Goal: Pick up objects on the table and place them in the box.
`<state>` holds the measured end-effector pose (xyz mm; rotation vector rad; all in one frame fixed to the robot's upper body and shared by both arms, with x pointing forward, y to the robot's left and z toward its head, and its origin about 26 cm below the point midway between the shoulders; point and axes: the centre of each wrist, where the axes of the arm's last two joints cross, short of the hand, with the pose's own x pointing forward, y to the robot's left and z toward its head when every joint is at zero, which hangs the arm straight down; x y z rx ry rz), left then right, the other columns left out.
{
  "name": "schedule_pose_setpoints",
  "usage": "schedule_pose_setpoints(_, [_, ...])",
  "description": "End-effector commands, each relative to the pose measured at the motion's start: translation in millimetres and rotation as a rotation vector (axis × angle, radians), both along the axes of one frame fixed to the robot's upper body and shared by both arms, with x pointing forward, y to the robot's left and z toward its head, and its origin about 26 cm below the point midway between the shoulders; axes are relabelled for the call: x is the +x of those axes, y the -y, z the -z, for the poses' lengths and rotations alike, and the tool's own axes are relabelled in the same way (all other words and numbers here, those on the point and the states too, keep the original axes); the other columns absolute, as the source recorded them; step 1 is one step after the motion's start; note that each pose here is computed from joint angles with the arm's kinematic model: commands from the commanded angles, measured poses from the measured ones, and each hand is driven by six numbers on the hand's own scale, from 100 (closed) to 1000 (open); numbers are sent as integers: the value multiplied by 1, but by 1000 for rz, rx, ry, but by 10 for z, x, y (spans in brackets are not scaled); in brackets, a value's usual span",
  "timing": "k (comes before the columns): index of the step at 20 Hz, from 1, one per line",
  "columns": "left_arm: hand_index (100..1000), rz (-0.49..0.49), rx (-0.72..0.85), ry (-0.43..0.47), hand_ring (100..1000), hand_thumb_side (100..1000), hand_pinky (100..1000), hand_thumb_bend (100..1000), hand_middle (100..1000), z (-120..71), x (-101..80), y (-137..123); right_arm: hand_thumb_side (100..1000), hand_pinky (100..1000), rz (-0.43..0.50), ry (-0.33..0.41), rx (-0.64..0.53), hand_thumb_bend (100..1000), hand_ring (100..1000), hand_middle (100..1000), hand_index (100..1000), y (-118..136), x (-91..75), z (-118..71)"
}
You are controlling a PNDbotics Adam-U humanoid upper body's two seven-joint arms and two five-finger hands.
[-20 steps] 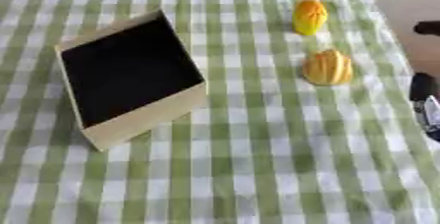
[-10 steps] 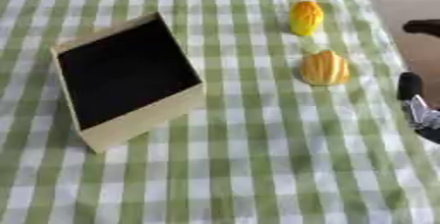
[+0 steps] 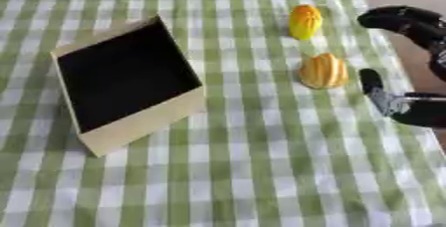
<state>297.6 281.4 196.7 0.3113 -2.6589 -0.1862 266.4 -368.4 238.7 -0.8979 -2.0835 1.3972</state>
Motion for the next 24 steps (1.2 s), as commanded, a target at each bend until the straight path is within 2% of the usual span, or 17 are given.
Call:
schedule_pose_setpoints(1, [850, 18, 28, 20, 696, 689, 784, 100, 785, -90, -17, -4, 382, 912, 22, -30, -82, 100, 906, 838, 910, -37, 9, -169])
schedule_pose_setpoints(3, [849, 22, 31, 16, 696, 690, 784, 100, 786, -90, -16, 0, 418, 914, 31, -55, -94, 100, 904, 832, 907, -65, 25, -212])
schedule_pose_setpoints(8, [849, 35, 37, 13, 695, 692, 784, 100, 786, -95, -12, 19, 387, 916, 44, -118, -103, 100, 900, 802, 898, -131, 58, -276])
schedule_pose_setpoints(13, [849, 37, 36, 7, 695, 695, 785, 100, 787, -90, -12, 23, 101, 924, 48, -243, -84, 100, 885, 757, 875, -177, 75, -238])
schedule_pose_setpoints(18, [849, 44, 39, -1, 694, 699, 785, 100, 788, -83, -11, 36, 100, 926, 53, -350, -40, 100, 877, 743, 864, -208, 90, -245])
schedule_pose_setpoints(24, [849, 53, 40, -9, 692, 704, 786, 100, 789, -75, -10, 55, 100, 933, 82, -382, -29, 100, 883, 745, 867, -259, 113, -262])
